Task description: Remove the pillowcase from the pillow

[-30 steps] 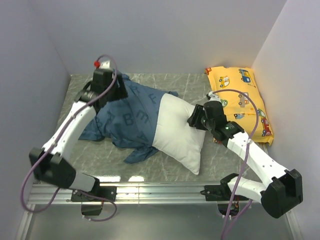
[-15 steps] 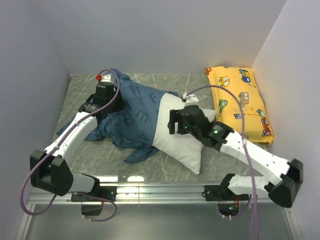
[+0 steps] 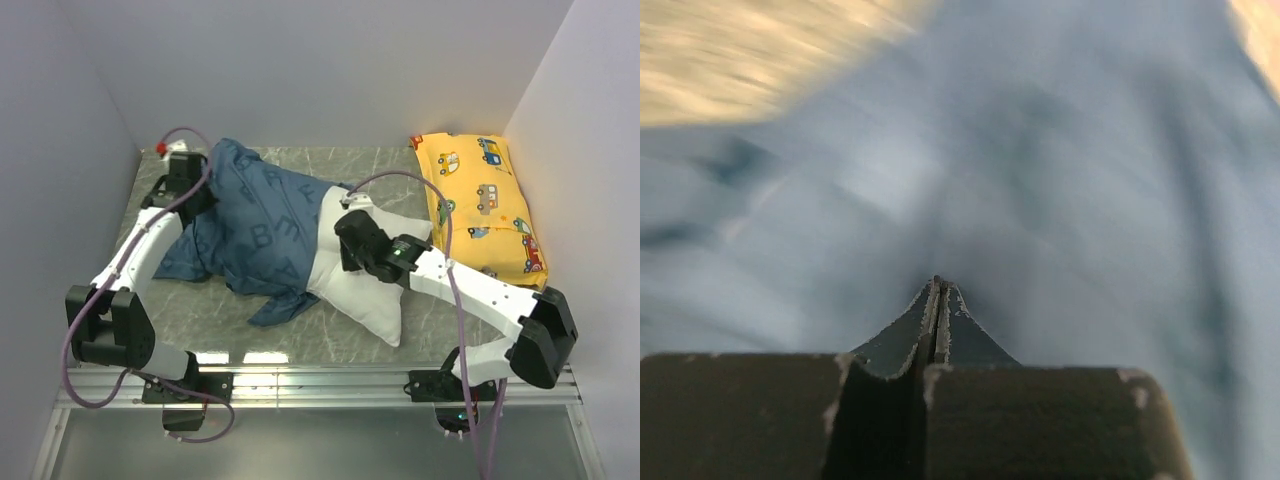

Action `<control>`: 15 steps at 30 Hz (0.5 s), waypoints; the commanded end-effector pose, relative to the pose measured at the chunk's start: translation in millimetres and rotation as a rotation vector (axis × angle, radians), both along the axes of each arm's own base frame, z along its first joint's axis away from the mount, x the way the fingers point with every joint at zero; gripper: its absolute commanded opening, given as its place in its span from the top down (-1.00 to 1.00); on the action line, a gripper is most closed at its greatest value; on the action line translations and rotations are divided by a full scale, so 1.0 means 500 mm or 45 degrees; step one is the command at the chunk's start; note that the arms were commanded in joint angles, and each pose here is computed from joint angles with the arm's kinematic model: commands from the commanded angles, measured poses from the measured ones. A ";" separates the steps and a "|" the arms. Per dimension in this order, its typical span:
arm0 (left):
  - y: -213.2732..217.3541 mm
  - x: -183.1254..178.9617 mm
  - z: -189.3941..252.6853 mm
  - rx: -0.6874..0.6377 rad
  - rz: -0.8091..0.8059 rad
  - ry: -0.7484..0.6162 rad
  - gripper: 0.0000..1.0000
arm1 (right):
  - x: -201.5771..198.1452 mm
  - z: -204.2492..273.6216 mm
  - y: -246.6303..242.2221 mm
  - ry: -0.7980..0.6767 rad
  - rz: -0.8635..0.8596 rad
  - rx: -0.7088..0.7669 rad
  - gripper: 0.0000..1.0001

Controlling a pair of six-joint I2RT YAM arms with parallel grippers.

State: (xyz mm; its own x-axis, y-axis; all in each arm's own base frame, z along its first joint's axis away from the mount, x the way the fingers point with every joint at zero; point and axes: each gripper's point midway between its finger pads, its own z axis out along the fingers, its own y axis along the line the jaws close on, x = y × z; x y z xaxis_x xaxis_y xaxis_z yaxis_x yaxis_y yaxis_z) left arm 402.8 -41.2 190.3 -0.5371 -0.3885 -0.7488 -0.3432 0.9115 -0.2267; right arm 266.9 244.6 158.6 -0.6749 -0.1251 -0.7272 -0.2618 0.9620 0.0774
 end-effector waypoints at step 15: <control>-0.032 0.034 0.147 -0.177 -0.115 -0.193 -0.12 | -0.001 0.106 -0.108 -0.070 -0.104 0.175 1.00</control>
State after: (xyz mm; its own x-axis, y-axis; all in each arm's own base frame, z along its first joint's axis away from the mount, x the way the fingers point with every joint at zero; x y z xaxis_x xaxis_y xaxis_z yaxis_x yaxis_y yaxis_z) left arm 431.2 -9.1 230.7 -0.4497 -0.4719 -0.7583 -0.3673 0.8716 -0.3246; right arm 264.0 171.7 206.4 -0.6487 0.0100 -0.7610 -0.1422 0.9807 0.1340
